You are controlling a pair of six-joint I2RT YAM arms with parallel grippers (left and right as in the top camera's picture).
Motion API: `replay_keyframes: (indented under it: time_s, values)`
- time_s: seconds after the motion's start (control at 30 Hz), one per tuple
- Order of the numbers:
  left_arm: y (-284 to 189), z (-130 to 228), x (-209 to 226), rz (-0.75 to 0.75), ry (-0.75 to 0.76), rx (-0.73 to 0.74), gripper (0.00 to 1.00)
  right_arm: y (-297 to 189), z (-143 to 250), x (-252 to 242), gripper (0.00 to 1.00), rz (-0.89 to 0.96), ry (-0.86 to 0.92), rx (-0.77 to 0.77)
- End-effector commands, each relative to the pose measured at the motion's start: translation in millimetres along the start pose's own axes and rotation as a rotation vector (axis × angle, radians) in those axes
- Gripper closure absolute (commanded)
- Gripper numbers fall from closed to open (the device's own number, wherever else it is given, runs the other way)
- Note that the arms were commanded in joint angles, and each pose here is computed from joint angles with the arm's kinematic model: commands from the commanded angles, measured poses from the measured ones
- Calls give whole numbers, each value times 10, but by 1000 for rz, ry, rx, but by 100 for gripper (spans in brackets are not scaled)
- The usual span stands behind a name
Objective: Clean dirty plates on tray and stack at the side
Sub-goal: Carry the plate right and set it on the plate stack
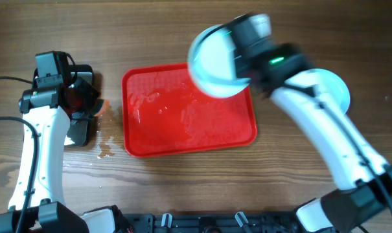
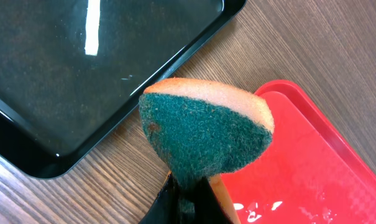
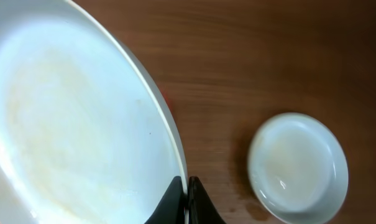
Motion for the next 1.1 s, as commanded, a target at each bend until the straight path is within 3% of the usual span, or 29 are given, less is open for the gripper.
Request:
replay_keyframes:
  time_s: [0.0,0.1,0.27,0.53,0.7,0.8,0.87,0.93,1.07]
  values:
    - [-10,-16,-17,10,15,3,96,9,17,-759,96,-60,254,49]
    - [-10,-12,-13,8,15,5,96,174,230,-1435,96,11,397,113]
    - [-10,-11,-12,8,15,6,96,441,620,-2032,96,-2,572,166]
    - [-10,-3,-5,5,15,9,96,988,1393,-2391,96,27,724,224]
    - [-10,3,2,2,16,12,96,1153,1587,-2410,96,38,738,219]
    - [-10,0,-2,3,15,10,96,1156,1568,-2383,64,19,741,214]
    - [-10,-6,-7,6,15,8,96,1159,1519,-2317,27,-32,745,202]
    - [-10,-6,-8,6,15,8,96,1150,1458,-2231,19,-96,751,188]
    - [-10,-11,-9,6,15,6,96,1036,1201,-1841,18,-385,732,130]
Point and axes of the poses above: each gripper's point midway between its finger pads, its own y axis out along the fingers, its own x axis along the line the jaws close on, z = x × y, the point moved 1 cm from there along -y, back along the fingers, and after that the axes turned 5 degrees about -y, right-handed, at the moved point
